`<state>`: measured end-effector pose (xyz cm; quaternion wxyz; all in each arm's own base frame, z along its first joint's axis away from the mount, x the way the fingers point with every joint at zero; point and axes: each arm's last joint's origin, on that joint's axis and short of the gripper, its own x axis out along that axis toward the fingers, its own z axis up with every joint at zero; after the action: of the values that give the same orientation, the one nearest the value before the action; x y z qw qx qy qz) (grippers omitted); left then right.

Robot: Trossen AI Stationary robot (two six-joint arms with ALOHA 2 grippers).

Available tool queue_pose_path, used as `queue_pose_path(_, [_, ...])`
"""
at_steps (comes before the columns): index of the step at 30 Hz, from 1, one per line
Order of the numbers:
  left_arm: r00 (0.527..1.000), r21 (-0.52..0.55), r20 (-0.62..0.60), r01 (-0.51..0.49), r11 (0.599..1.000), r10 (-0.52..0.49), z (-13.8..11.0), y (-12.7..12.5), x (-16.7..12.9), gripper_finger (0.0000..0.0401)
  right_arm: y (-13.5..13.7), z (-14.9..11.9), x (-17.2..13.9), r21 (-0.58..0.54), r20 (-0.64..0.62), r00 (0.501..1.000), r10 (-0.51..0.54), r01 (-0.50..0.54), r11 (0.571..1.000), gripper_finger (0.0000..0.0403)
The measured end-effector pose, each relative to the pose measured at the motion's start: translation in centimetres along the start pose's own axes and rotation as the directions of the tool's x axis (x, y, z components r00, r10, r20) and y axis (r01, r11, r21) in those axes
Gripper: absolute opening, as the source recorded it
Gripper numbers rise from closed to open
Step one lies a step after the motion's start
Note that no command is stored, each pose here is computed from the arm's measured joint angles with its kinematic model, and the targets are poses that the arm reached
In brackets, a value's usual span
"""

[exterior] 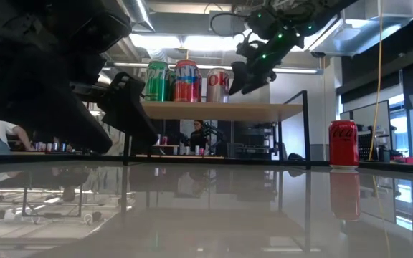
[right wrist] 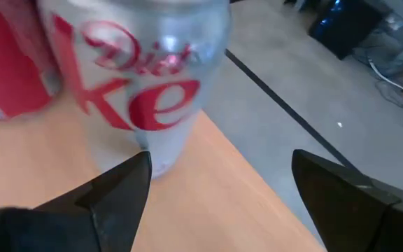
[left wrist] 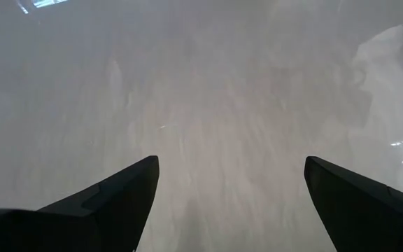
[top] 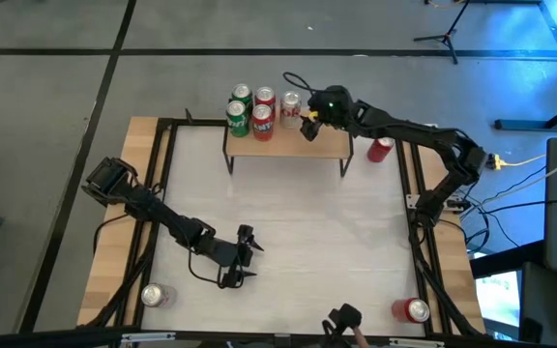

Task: Place canned beverage on shelf
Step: Put the white soda can on the shelf aligned with the other white soda can

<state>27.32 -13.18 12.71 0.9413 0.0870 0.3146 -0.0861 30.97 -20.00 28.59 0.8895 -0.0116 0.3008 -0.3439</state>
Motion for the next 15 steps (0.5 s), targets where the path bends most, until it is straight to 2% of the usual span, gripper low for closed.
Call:
queue_pose_path(6, [1.0, -0.002, 0.007, 0.0, 1.0, 0.0, 0.07, 0.0, 0.0, 0.0348, -0.16, 0.09, 0.06, -0.02, 0.007, 0.999, -0.053, 0.053, 0.998, 0.0342])
queue_pose_path(11, [1.0, -0.002, 0.007, 0.0, 1.0, 0.0, 0.07, 0.0, 0.0, 0.0348, -0.12, 0.59, 0.04, -0.013, 0.059, 0.998, -0.031, 0.032, 0.999, 0.0342])
queue_pose_path(15, [1.0, -0.002, 0.008, 0.0, 1.0, 0.0, 0.08, 0.0, 0.0, 0.0348, -0.13, 0.56, 0.04, -0.013, 0.056, 0.998, -0.034, 0.034, 0.999, 0.0342])
